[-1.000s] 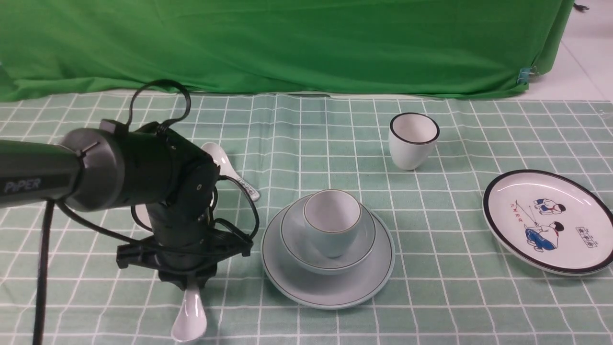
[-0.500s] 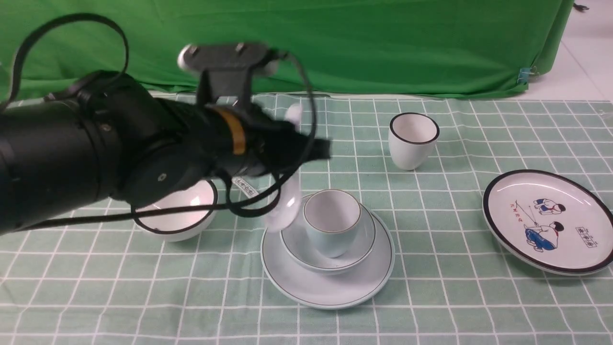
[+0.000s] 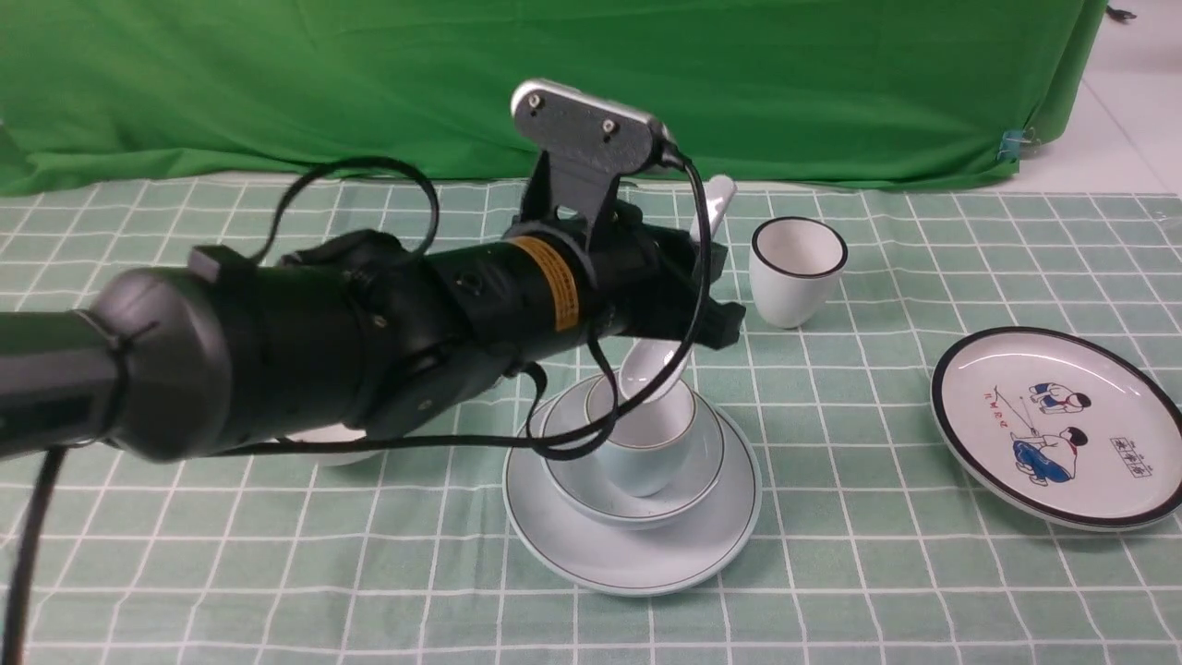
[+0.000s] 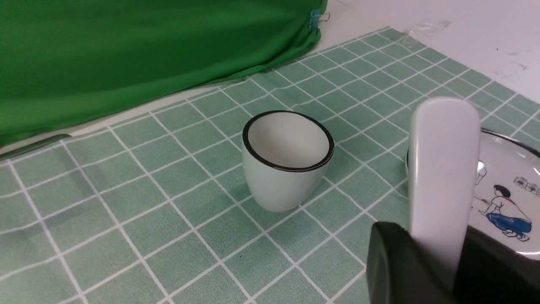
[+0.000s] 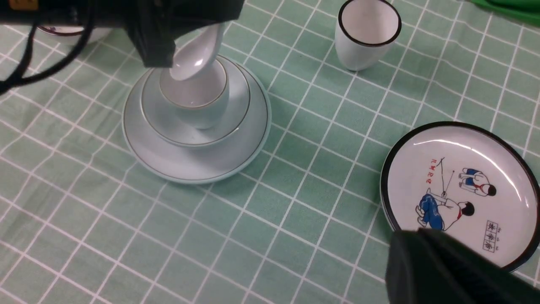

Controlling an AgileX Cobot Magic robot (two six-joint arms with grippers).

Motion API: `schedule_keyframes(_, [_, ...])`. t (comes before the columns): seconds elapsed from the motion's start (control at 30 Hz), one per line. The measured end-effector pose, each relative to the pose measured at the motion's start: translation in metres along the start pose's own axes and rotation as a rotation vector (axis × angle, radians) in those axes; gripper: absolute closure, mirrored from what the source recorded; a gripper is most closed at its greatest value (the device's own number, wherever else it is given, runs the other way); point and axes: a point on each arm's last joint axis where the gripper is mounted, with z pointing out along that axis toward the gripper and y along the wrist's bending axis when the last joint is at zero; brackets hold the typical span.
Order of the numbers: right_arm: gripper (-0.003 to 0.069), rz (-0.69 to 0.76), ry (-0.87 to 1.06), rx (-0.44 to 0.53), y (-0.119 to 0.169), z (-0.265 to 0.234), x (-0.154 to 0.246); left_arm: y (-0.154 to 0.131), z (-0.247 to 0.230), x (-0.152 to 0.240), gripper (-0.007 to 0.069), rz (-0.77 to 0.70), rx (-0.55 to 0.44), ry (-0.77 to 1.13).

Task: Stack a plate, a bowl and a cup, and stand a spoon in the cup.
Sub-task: Use the left arm to put the blue soup spoon into the blue teacup in the middle

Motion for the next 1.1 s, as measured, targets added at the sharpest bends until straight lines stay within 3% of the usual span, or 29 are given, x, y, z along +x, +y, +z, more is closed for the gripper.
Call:
schedule_keyframes(0.37, [0.0614, 0.000, 0.000, 0.000, 0.000, 0.000, 0.000, 0.004, 0.023, 0.031, 0.0512, 0.050, -0.001, 0.088])
schedule_keyframes(0.8, [0.0602, 0.000, 0.000, 0.000, 0.000, 0.000, 0.000, 0.005, 0.024, 0.033, 0.0507, 0.047, -0.007, 0.099])
schedule_keyframes(1.0, [0.0592, 0.000, 0.000, 0.000, 0.000, 0.000, 0.000, 0.007, 0.022, 0.035, 0.0453, 0.043, -0.033, 0.145])
schedule_keyframes(1.1, [0.0589, 0.000, 0.000, 0.000, 0.000, 0.000, 0.000, 0.007, 0.012, 0.026, 0.0383, 0.039, -0.052, 0.151])
